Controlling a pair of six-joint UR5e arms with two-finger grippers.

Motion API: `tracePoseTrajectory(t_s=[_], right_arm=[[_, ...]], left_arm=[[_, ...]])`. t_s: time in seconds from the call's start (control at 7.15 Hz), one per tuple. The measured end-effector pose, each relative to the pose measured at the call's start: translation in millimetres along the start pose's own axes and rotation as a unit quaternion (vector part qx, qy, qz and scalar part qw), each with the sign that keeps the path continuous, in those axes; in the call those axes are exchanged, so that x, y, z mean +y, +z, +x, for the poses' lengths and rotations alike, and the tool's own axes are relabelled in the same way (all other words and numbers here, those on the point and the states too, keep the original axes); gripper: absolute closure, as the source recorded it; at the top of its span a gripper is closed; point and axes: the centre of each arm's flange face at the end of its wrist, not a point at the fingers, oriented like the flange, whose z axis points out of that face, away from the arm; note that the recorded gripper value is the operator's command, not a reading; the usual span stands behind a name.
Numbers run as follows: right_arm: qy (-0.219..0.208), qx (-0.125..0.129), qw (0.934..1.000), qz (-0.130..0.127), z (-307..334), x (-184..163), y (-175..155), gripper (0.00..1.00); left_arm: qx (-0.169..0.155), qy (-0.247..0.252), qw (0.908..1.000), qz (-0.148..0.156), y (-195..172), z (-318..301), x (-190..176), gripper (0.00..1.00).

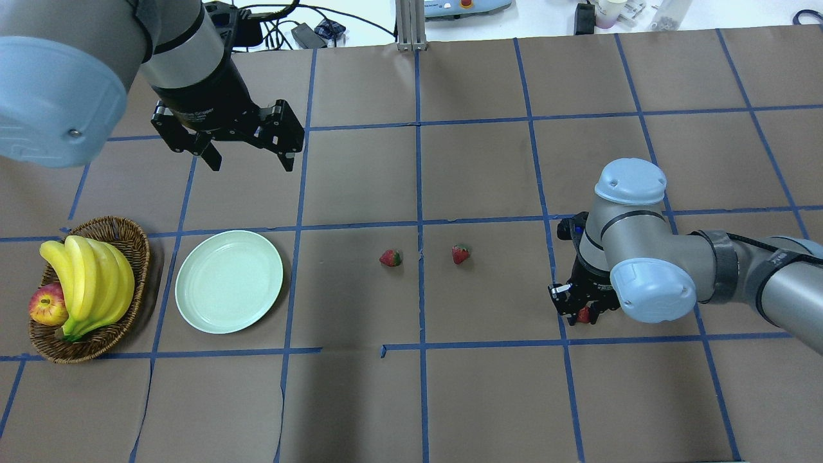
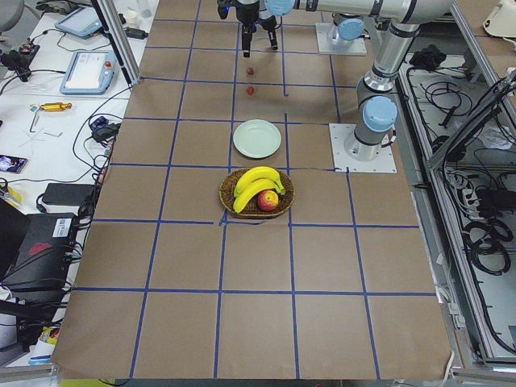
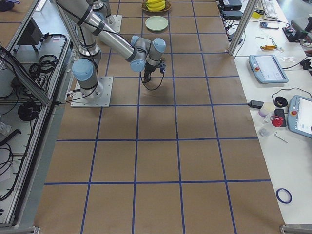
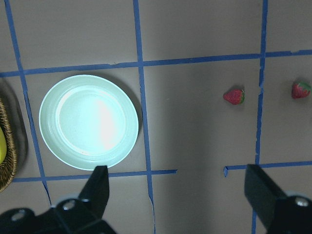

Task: Collect all strawberries into plate
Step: 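Carry the strawberry toward the plate and release it beside the others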

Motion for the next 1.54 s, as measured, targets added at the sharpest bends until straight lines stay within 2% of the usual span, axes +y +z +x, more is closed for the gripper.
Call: tracePoseTrajectory(t_s=[0.14, 0.42, 0.7, 0.98, 1.12, 1.26, 1.4, 1.54], right_arm=[[0.002, -0.012, 0.9997, 0.022, -4.3, -6.8, -9.7, 1.00], [0.019, -0.052, 0.9958, 0.073, -36.3, -21.9, -39.4, 1.00], [0.044, -0.080, 0.9883, 0.122, -119.2, -12.4, -53.7, 1.00], [0.062, -0.108, 0.9780, 0.167, -210.7, 10.6, -48.1, 1.00], [0.066, -0.119, 0.9745, 0.179, -236.2, 9.5, -41.6, 1.00], [0.068, -0.122, 0.9739, 0.179, -252.4, 4.7, -32.5, 1.00], [0.068, -0.121, 0.9745, 0.176, -260.6, 0.3, -24.6, 0.01], [0.069, -0.121, 0.9751, 0.173, -263.9, -2.7, -19.8, 0.00]], left_arm=[[0.000, 0.000, 1.0000, 0.000, 0.0, 0.1, 0.0, 0.00], [0.001, 0.000, 1.0000, 0.000, 0.3, 0.2, -0.1, 0.00], [0.001, 0.001, 1.0000, 0.000, -0.4, 0.7, 0.3, 0.00], [0.001, 0.001, 1.0000, 0.001, -1.1, 0.9, 0.8, 0.00], [0.001, 0.001, 1.0000, 0.001, -1.3, 0.9, 1.0, 0.00], [0.000, 0.001, 1.0000, 0.002, -1.5, 0.8, 1.1, 0.00], [0.000, 0.001, 1.0000, 0.002, -1.9, 0.8, 1.1, 0.00], [0.000, 0.001, 1.0000, 0.002, -2.1, 0.7, 1.1, 0.00]])
